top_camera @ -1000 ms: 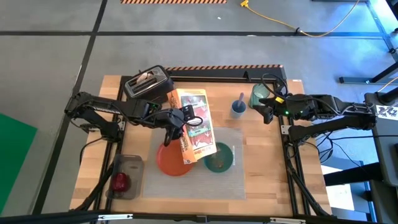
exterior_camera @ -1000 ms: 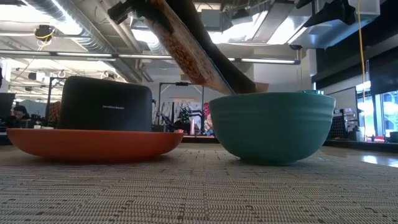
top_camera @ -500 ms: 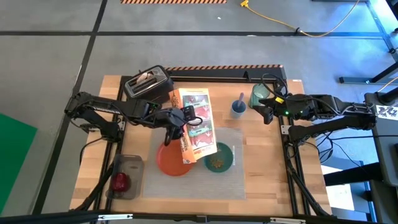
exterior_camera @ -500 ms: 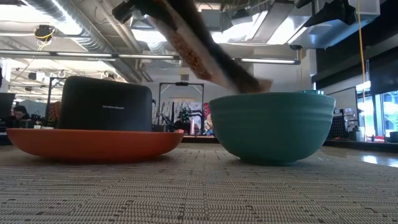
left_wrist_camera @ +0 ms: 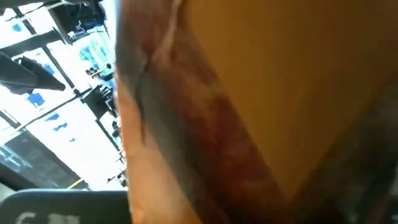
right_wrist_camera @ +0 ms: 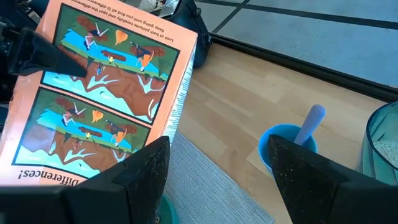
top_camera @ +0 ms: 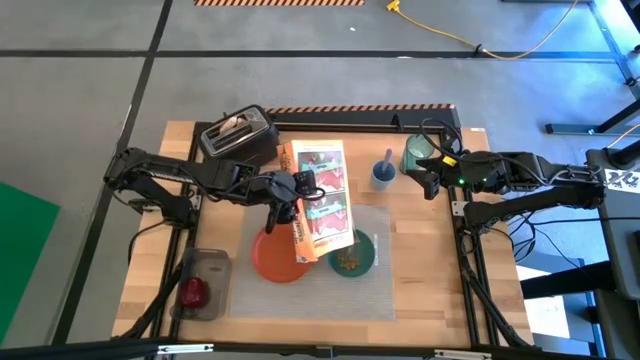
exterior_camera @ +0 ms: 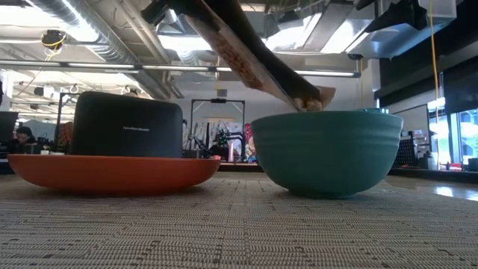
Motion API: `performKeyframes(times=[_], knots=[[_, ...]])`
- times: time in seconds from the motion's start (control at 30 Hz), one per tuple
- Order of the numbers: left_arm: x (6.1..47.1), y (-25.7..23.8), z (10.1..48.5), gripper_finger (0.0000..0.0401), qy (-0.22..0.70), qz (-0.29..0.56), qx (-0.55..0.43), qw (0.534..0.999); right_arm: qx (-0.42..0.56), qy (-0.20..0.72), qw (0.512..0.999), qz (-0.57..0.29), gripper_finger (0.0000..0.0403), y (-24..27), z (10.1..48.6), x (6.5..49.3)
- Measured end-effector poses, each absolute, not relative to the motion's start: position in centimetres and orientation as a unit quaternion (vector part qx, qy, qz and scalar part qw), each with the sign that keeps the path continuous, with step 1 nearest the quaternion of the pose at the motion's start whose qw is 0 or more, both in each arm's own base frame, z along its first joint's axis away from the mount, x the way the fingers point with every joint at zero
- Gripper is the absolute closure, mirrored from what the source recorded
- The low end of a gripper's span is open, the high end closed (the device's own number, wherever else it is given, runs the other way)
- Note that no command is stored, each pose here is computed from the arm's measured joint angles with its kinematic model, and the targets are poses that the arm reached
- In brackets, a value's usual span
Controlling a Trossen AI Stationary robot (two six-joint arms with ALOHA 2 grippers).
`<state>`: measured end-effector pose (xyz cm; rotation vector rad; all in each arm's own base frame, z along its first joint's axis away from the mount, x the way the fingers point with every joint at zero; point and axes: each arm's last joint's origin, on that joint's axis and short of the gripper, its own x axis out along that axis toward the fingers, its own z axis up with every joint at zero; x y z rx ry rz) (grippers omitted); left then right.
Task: Arrange a breakfast setting
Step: Pour the cereal from the cereal box into a green bowl
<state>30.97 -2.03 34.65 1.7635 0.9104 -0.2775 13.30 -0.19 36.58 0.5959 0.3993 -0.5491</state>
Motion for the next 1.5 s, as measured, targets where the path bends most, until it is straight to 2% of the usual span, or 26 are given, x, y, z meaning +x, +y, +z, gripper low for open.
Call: performKeyframes(times=[0.2, 0.57, 0.9, 1.5], knots=[[30.96, -1.95, 34.69, 0.0288, 0.387, -0.117, 0.758, 0.511, 0.288, 0.193, 0.9, -0.265, 0.0144, -0.19, 36.58, 13.3], [31.72, -2.18, 34.22, 0.0288, 0.383, -0.113, 0.758, 0.515, 0.289, 0.195, 0.9, -0.262, 0.0144, -0.17, 36.58, 13.31], [31.75, -1.98, 34.26, 0.0288, 0.388, -0.096, 0.739, 0.542, 0.289, 0.195, 0.9, -0.262, 0.0144, -0.17, 36.57, 13.31], [31.56, -1.92, 34.08, 0.0288, 0.401, -0.099, 0.735, 0.538, 0.289, 0.195, 0.9, -0.262, 0.0144, -0.17, 36.58, 13.31]])
